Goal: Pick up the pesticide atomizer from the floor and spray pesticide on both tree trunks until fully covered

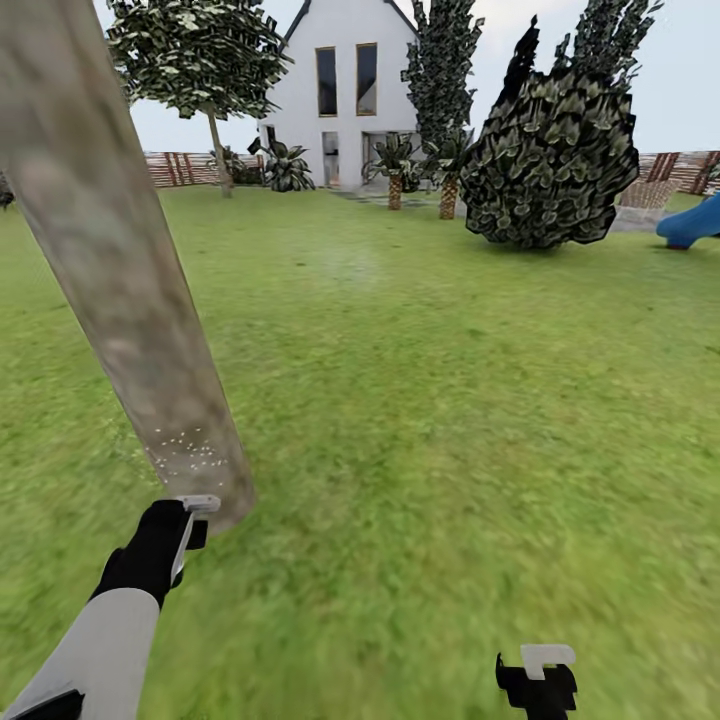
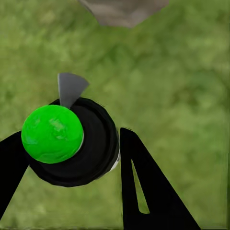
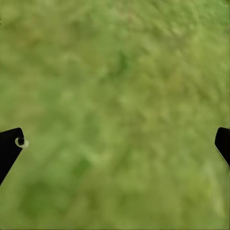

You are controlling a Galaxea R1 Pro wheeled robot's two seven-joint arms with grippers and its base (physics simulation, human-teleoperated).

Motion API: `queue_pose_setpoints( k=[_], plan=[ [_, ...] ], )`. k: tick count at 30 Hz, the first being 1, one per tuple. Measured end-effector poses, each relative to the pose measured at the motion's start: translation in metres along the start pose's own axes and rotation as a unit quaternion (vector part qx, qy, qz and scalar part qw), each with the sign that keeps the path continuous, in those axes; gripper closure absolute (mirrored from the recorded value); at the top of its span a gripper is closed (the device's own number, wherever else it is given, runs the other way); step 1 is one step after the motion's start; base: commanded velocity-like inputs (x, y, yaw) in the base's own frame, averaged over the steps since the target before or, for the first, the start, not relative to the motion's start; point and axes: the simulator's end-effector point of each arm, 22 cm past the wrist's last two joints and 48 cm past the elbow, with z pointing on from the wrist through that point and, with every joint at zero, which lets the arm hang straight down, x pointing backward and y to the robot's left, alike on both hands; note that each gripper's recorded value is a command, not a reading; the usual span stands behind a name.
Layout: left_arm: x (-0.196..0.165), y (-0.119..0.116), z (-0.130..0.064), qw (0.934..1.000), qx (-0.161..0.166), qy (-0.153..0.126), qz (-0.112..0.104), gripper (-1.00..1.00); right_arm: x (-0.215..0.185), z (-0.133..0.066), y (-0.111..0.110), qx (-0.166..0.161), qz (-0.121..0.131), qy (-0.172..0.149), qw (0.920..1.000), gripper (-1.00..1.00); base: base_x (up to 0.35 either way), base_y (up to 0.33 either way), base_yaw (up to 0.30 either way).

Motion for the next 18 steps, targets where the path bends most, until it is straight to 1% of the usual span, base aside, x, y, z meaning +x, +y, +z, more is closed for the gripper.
queue_pose_setpoints(
  k=[4, 7, 9, 11, 14, 18],
  plan=[
    [-0.0014, 0.0016, -0.0008, 1.0, -0.001, -0.001, -0.001, 1.0, -0.0001, -0.0001, 0.0, 0.0, 0.0, 0.0, 1.0, -1.0, 0.079, -0.276, 0.277],
    [-0.0021, 0.0065, -0.0007, 1.0, -0.004, -0.002, -0.003, 1.0, -0.0002, -0.0001, 0.0, 0.0, 0.0, 0.0, 1.0, -1.0, 0.173, -0.243, 0.277],
    [0.0001, 0.0093, 0.0004, 0.9999, -0.003, 0.0, -0.013, 1.0, -0.0002, -0.0002, 0.0, 0.0, 0.0, 0.0, 1.0, -1.0, 0.23, -0.198, 0.277],
    [0.0006, 0.0075, 0.0003, 0.9999, 0.0, 0.001, -0.017, 1.0, -0.0002, -0.0002, 0.0, 0.0, 0.0, 0.0, 1.0, -1.0, 0.239, -0.188, 0.277],
    [0.0005, 0.0046, -0.0002, 0.9998, 0.002, 0.0, -0.018, 1.0, -0.0002, -0.0002, 0.0, 0.0, 0.0, 0.0, 1.0, -1.0, 0.209, -0.205, 0.277],
    [0.0002, 0.0022, -0.0004, 0.9998, 0.003, 0.0, -0.017, 1.0, 0.0, 0.0, 0.0, 0.0, 0.0, 0.0, 1.0, -1.0, 0.039, -0.264, 0.277]
  ],
)
